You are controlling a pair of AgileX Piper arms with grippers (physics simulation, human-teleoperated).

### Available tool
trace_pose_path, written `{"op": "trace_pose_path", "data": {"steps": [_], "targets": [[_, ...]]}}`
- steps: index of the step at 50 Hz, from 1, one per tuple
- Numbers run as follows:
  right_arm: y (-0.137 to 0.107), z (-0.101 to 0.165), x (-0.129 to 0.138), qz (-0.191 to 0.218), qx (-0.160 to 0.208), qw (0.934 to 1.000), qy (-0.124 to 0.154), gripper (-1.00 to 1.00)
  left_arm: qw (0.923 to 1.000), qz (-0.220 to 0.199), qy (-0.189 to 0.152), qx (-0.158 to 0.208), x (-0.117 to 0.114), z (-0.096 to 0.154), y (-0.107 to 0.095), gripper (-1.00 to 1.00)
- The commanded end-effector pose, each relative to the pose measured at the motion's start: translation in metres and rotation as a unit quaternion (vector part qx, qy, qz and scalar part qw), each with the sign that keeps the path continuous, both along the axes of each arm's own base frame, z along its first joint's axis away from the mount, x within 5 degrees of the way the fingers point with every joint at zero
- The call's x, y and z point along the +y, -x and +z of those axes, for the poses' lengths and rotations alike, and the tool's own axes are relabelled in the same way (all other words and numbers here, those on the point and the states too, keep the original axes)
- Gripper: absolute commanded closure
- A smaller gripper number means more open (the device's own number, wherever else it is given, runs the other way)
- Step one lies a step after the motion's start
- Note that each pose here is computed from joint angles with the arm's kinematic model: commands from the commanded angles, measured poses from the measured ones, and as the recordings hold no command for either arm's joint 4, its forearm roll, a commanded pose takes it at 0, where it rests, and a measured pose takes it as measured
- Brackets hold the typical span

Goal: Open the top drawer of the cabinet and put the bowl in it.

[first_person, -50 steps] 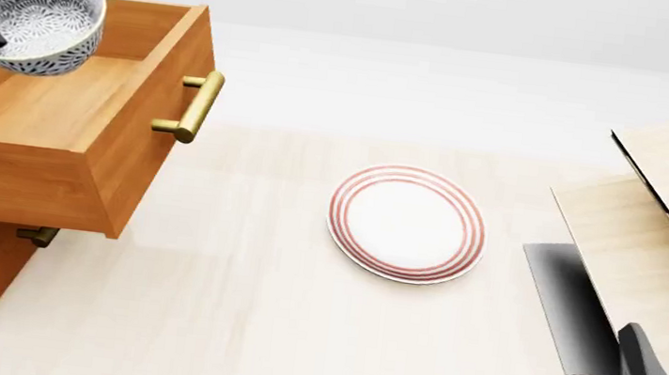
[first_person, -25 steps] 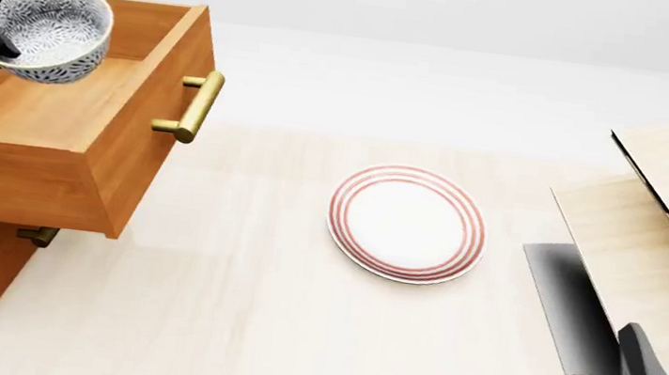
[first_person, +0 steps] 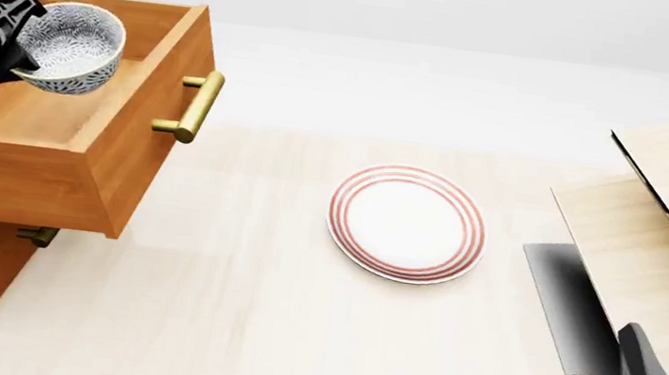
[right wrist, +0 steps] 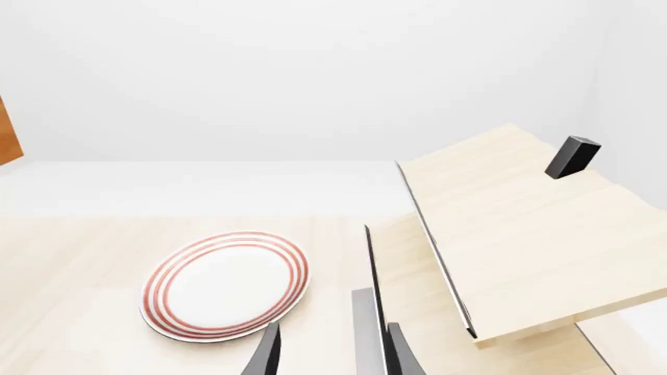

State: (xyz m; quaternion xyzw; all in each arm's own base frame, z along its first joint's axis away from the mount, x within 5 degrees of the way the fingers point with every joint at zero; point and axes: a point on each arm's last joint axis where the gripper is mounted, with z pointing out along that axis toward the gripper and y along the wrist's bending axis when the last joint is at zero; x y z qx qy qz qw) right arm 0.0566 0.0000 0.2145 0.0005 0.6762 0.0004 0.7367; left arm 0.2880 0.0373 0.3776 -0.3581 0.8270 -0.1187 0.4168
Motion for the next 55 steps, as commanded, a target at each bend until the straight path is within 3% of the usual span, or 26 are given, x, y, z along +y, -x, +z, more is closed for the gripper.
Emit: {"op": "trace_pose_path", "data": {"steps": [1, 22, 40, 41, 55], "targets": [[0.000, 0.000, 0.000, 0.000, 0.000, 1.0000, 0.000, -1.00, 1.0000, 0.000, 0.000, 0.005, 0.003, -0.011, -0.012, 1.00], [0.000, 0.000, 0.000, 0.000, 0.000, 1.0000, 0.000, -1.00, 0.9999, 0.001, 0.001, 0.013, 0.006, -0.025, -0.028, 1.00], [0.000, 0.000, 0.000, 0.000, 0.000, 1.0000, 0.000, -1.00, 0.9999, 0.001, 0.001, 0.014, 0.006, -0.026, -0.031, 1.00], [0.000, 0.000, 0.000, 0.000, 0.000, 1.0000, 0.000, -1.00, 0.9999, 0.002, 0.002, 0.013, 0.006, -0.025, -0.030, -1.00], [0.000, 0.000, 0.000, 0.000, 0.000, 1.0000, 0.000, -1.00, 1.0000, -0.006, 0.003, 0.006, -0.001, -0.015, -0.021, -1.00]]}}
